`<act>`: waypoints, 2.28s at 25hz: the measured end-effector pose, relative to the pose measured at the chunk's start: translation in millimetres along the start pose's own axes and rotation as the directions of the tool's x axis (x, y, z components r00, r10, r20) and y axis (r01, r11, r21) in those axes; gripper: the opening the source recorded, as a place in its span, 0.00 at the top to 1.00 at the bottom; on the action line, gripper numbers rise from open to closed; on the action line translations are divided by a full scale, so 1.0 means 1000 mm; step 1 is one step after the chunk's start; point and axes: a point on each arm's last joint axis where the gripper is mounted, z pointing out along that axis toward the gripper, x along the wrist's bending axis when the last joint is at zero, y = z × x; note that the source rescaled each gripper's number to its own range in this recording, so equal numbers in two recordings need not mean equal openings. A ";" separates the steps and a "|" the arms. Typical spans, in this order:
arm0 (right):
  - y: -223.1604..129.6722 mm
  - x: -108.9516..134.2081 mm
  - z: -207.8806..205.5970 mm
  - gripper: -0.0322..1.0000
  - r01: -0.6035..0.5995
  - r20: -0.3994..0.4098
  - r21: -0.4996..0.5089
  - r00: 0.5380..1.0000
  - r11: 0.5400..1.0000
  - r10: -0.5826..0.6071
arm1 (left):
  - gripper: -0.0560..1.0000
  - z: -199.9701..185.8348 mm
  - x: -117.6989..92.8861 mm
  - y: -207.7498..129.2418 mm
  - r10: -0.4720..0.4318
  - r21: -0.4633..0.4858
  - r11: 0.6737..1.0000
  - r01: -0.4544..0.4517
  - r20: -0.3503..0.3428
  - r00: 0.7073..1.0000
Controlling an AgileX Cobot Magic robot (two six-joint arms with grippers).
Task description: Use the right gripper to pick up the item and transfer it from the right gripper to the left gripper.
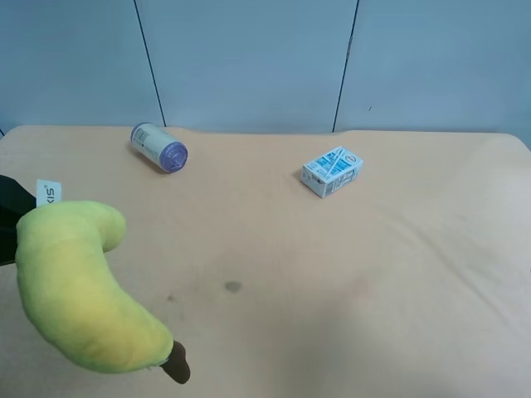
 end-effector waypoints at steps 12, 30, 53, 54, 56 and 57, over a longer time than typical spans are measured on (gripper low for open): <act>-0.029 0.002 0.012 0.00 0.006 0.027 -0.115 1.000 0.993 -0.003 | 0.94 0.000 0.000 0.000 0.000 0.000 1.000 0.000 0.000 1.000; -0.054 0.007 -0.016 0.00 -0.118 0.250 -0.360 0.944 0.925 0.217 | 0.94 0.000 0.000 0.000 -0.001 0.000 1.000 0.001 0.000 1.000; -0.054 0.010 -0.014 0.00 -0.336 0.540 -0.449 0.636 0.828 0.551 | 0.94 0.000 0.003 0.003 -0.069 -0.039 0.997 0.068 -0.032 0.997; -0.054 0.010 -0.014 0.00 -0.340 0.544 -0.451 0.629 0.826 0.556 | 0.94 0.000 0.003 0.003 -0.093 -0.040 0.995 0.092 -0.031 0.995; -0.054 0.010 -0.014 0.00 -0.341 0.546 -0.452 0.625 0.824 0.558 | 0.94 0.000 0.003 0.004 -0.146 -0.044 0.989 0.144 -0.031 0.989; -0.054 0.010 -0.014 0.00 -0.341 0.546 -0.452 0.625 0.824 0.558 | 0.94 0.000 0.004 0.004 -0.177 -0.050 0.983 0.175 -0.036 0.984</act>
